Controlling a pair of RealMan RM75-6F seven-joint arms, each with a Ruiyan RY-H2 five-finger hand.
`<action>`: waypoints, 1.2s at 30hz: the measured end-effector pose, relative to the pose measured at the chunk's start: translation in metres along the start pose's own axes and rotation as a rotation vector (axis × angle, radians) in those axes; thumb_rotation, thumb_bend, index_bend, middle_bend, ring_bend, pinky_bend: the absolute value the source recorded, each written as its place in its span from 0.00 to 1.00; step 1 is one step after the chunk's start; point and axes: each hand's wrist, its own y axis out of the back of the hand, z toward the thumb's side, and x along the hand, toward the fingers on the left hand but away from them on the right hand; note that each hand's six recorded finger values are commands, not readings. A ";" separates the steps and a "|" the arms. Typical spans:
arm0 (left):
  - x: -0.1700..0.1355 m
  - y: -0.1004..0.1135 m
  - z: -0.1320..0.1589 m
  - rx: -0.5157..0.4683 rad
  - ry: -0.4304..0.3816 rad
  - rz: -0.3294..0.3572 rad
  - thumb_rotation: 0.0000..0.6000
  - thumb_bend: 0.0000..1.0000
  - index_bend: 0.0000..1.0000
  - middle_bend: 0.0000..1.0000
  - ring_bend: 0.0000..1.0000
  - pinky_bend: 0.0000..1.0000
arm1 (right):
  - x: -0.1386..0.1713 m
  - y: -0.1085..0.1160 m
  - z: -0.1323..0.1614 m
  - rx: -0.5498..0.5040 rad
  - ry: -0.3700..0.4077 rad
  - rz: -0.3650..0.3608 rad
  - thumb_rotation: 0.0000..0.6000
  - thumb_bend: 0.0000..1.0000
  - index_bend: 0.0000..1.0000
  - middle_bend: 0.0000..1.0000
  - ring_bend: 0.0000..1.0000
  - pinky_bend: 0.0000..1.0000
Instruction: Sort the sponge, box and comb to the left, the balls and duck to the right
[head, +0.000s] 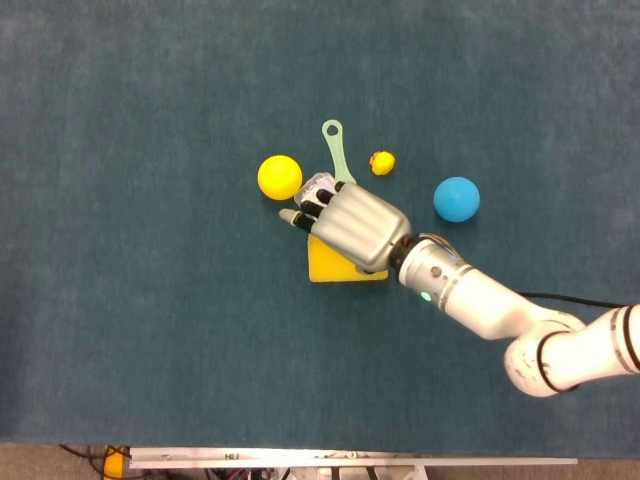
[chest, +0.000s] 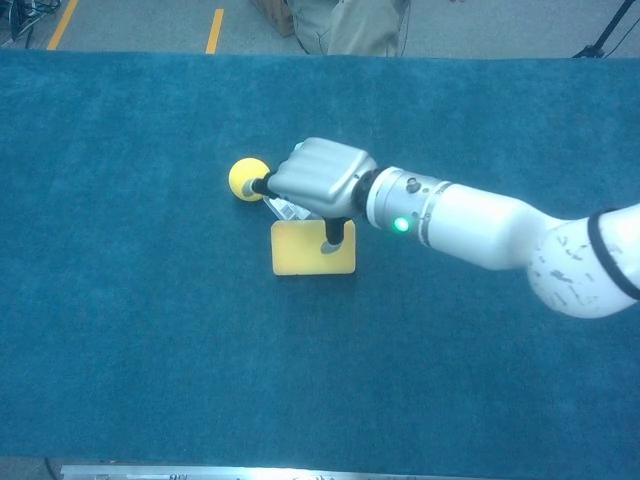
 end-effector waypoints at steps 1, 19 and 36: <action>0.000 0.000 0.000 0.000 0.001 0.000 1.00 0.43 0.36 0.35 0.31 0.25 | -0.001 -0.001 0.002 0.005 0.002 0.005 1.00 0.00 0.12 0.27 0.27 0.42; 0.001 -0.004 -0.002 -0.005 0.002 -0.013 1.00 0.43 0.36 0.35 0.31 0.24 | -0.007 -0.010 0.017 0.065 0.021 0.068 1.00 0.00 0.16 0.28 0.27 0.42; -0.003 -0.006 -0.004 -0.014 0.012 -0.020 1.00 0.43 0.36 0.34 0.31 0.23 | 0.003 -0.013 0.019 0.055 0.031 0.022 1.00 0.04 0.41 0.38 0.46 0.42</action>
